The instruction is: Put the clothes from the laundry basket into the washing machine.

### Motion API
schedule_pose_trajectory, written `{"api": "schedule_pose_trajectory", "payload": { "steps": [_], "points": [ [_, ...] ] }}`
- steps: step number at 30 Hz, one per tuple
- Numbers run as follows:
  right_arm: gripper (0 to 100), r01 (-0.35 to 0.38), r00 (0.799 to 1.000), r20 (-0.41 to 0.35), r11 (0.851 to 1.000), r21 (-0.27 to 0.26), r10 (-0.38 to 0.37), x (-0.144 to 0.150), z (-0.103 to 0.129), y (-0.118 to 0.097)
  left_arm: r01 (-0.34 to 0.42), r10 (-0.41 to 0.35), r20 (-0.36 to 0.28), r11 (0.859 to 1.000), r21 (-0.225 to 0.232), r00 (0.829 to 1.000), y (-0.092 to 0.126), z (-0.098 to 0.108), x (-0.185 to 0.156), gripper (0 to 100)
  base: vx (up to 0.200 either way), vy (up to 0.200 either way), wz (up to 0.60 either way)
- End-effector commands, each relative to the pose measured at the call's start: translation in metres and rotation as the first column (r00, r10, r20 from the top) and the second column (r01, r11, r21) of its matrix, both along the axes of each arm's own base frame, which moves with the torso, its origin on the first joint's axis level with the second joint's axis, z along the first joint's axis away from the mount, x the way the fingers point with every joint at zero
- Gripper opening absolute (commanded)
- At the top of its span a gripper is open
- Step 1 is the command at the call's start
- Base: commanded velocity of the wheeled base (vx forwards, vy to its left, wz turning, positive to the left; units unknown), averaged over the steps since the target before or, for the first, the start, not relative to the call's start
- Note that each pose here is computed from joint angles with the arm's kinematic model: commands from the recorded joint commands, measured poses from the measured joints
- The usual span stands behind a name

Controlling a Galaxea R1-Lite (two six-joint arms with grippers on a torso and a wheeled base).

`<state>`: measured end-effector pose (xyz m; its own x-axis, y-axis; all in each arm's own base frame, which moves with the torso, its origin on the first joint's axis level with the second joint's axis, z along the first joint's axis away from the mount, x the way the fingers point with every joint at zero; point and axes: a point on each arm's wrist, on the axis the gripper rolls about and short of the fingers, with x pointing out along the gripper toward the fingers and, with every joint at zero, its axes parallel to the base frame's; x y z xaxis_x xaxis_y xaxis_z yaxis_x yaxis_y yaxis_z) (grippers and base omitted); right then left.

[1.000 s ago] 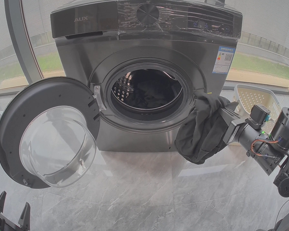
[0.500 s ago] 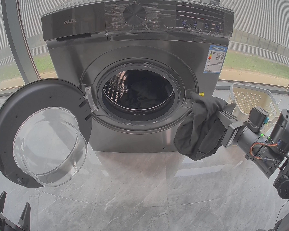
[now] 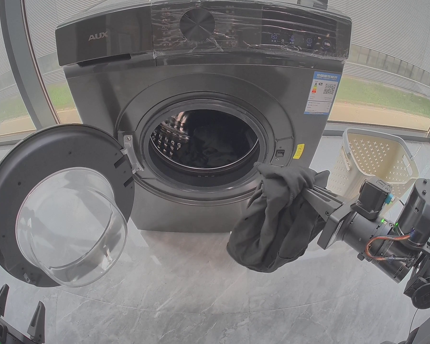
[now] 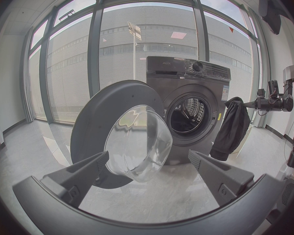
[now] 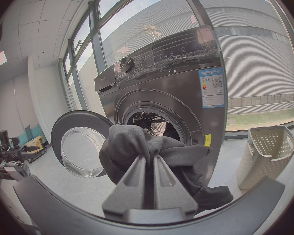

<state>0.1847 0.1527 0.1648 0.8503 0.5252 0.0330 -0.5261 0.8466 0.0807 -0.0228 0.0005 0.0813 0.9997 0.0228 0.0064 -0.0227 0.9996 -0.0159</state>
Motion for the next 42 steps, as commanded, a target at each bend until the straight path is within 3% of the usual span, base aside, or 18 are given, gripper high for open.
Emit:
{"api": "schedule_pose_trajectory", "payload": {
  "steps": [1, 13, 22, 25, 26, 27, 28, 30, 33, 34, 35, 37, 42],
  "points": [
    [0, -0.047, 0.999, -0.012, 0.999, -0.005, 0.046, 0.000, -0.005, 0.015, 0.000, 0.000, -0.005, 1.000, 0.007, 1.000, 0.000, -0.005, 0.000, 100, 0.000, 0.000, 0.00],
    [0, -0.086, 0.996, 0.029, 0.996, 0.021, 0.086, 0.016, -0.027, 0.050, 0.009, -0.009, -0.003, 0.998, 0.056, 1.000, 0.000, -0.005, 0.000, 100, 0.000, 0.000, 0.00],
    [0, -0.072, 0.995, 0.074, 0.995, 0.073, 0.067, 0.027, -0.020, 0.073, 0.036, -0.036, 0.003, 0.997, 0.073, 0.999, -0.001, -0.004, 0.000, 100, 0.000, 0.000, 0.00],
    [0, -0.063, 0.995, 0.085, 0.995, 0.082, 0.056, 0.031, -0.016, 0.074, 0.043, -0.047, 0.071, 0.998, 0.050, 0.996, -0.001, 0.009, -0.003, 100, 0.000, 0.000, 0.00],
    [0, -0.056, 0.994, 0.094, 0.995, 0.087, 0.048, 0.033, -0.014, 0.075, 0.045, -0.053, 0.206, 0.998, 0.045, 0.977, -0.002, 0.045, -0.015, 100, 0.000, 0.000, 0.00],
    [0, -0.060, 0.994, 0.099, 0.994, 0.092, 0.050, 0.033, -0.012, 0.075, 0.057, -0.067, 0.229, 0.997, 0.051, 0.971, -0.002, 0.056, -0.019, 100, 0.000, 0.000, 0.00],
    [0, -0.068, 0.993, 0.107, 0.993, 0.097, 0.057, 0.031, -0.009, 0.077, 0.099, -0.110, 0.199, 0.993, 0.061, 0.974, -0.003, 0.058, -0.018, 100, 0.000, 0.000, 0.00],
    [0, -0.078, 0.990, 0.124, 0.991, 0.112, 0.064, 0.033, -0.003, 0.081, 0.239, -0.244, 0.089, 0.969, 0.063, 0.966, -0.005, 0.056, -0.009, 100, 0.000, 0.000, 0.00],
    [0, -0.113, 0.990, 0.098, 0.990, 0.089, 0.104, 0.034, -0.004, 0.084, 0.417, -0.416, -0.052, 0.908, 0.023, 0.908, -0.009, 0.054, 0.007, 100, 0.000, 0.000, 0.00],
    [0, -0.113, 0.990, 0.098, 0.990, 0.089, 0.104, 0.034, -0.004, 0.084, 0.417, -0.416, -0.052, 0.908, 0.023, 0.908, -0.009, 0.054, 0.007, 100, 0.000, 0.000, 0.00],
    [0, -0.170, 0.983, 0.080, 0.983, 0.074, 0.164, 0.033, -0.001, 0.084, 0.494, -0.488, -0.140, 0.869, 0.007, 0.861, -0.011, 0.054, 0.022, 100, 0.000, 0.000, 0.00],
    [0, -0.165, 0.984, 0.088, 0.983, 0.081, 0.158, 0.038, 0.004, 0.084, 0.526, -0.511, -0.197, 0.850, 0.028, 0.836, -0.012, 0.058, 0.038, 100, 0.000, 0.000, 0.00],
    [0, -0.149, 0.985, 0.097, 0.985, 0.090, 0.140, 0.043, 0.007, 0.086, 0.546, -0.528, -0.223, 0.837, 0.027, 0.820, -0.013, 0.067, 0.068, 100, 0.000, 0.000, 0.00]
  ]
}}
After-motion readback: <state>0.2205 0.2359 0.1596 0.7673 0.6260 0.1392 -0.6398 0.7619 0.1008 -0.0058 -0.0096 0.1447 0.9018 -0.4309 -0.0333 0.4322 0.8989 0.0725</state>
